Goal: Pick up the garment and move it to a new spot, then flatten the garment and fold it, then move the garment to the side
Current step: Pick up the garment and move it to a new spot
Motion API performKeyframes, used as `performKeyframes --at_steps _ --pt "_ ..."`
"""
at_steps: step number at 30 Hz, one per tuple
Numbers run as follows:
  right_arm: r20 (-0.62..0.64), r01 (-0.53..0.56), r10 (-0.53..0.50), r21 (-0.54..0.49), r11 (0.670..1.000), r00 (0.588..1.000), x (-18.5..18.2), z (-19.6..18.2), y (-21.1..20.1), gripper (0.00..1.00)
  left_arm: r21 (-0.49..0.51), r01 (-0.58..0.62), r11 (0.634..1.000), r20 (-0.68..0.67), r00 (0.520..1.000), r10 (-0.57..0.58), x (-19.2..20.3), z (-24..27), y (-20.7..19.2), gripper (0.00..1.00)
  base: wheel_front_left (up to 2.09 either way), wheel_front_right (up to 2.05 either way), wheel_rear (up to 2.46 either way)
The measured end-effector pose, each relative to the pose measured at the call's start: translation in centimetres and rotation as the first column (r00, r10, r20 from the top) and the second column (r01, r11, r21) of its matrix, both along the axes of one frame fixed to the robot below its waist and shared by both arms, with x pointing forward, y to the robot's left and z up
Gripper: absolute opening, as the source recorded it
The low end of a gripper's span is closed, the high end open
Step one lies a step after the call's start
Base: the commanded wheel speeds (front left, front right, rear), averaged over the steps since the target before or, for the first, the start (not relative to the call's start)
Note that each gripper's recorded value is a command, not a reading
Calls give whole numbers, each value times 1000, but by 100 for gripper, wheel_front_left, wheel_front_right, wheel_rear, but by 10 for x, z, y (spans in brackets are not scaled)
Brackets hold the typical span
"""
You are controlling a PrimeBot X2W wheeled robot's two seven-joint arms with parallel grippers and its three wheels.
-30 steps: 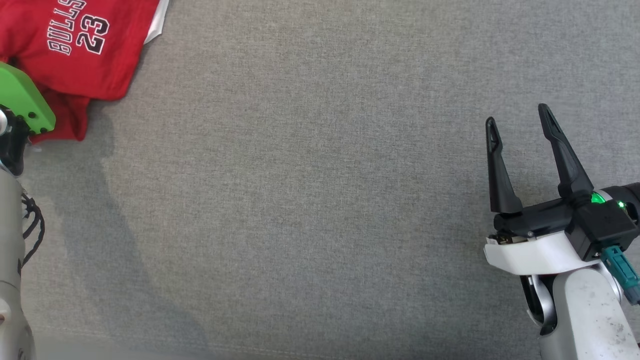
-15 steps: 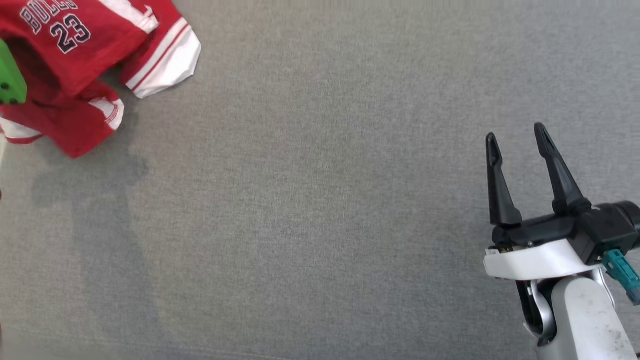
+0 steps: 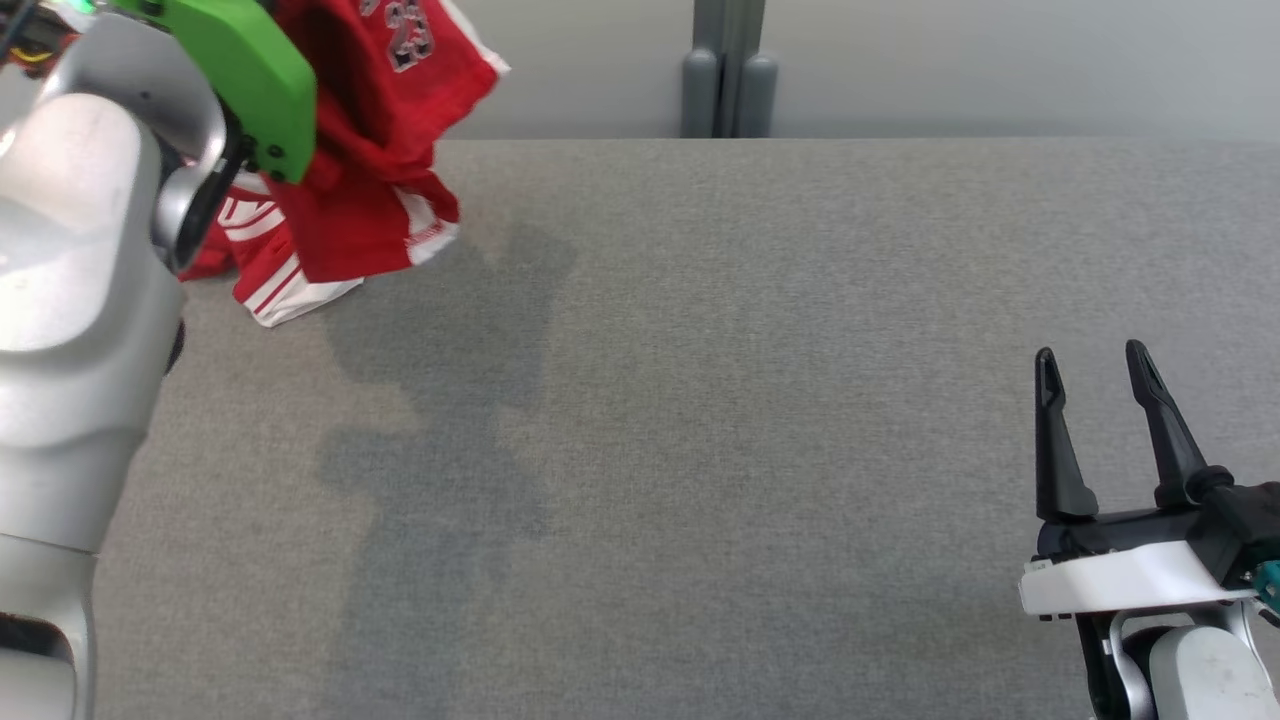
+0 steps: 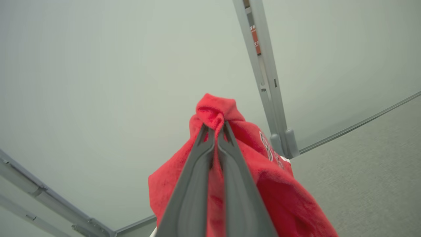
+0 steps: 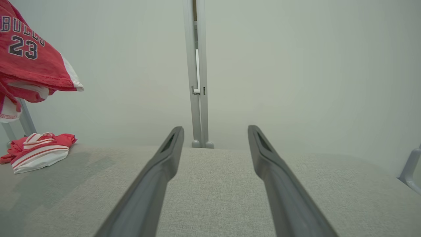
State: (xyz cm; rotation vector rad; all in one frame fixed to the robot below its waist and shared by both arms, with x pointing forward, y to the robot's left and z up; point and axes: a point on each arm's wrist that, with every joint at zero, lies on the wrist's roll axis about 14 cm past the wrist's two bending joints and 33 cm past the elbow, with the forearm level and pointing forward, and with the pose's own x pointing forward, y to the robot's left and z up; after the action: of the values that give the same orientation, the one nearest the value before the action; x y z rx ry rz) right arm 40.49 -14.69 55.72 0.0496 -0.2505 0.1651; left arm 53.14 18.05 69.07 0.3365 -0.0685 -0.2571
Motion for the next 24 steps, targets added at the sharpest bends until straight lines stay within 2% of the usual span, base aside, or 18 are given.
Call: performKeyframes --at_steps 3,7,9,12,14,16,18,22,24 --pt "13 60 -60 -4 998 998 -13 6 -21 100 -51 175 983 38 984 -173 -12 16 -64 0 0 0 0" --pt "24 142 -142 -6 990 990 -29 10 -49 100 -144 385 911 88 922 -376 -33 27 -139 0 0 0 0" --pt "27 179 -179 -4 984 984 -37 12 -61 100 -191 463 865 76 886 -457 -44 12 -173 0 0 0 0" --pt "26 226 -226 2 974 974 -46 12 -77 100 -271 518 811 2 843 -538 -57 -31 -211 0 0 0 0" --pt "21 249 -250 5 968 968 -50 11 -85 100 -314 522 793 -60 823 -565 -63 -65 -228 0 0 0 0" --pt "16 268 -268 4 964 963 -52 10 -91 100 -357 497 791 -132 811 -570 -68 -104 -238 0 0 0 0" --pt "12 281 -282 7 960 959 -51 8 -95 100 -382 453 805 -239 794 -560 -75 -154 -243 0 0 0 0" --pt "-16 304 -304 -1 953 952 -48 0 -103 100 -346 377 859 -405 766 -499 -87 -236 -232 0 0 0 0" --pt "-26 311 -311 -5 951 950 -47 -4 -105 100 -343 348 872 -443 759 -477 -90 -257 -227 0 0 0 0"
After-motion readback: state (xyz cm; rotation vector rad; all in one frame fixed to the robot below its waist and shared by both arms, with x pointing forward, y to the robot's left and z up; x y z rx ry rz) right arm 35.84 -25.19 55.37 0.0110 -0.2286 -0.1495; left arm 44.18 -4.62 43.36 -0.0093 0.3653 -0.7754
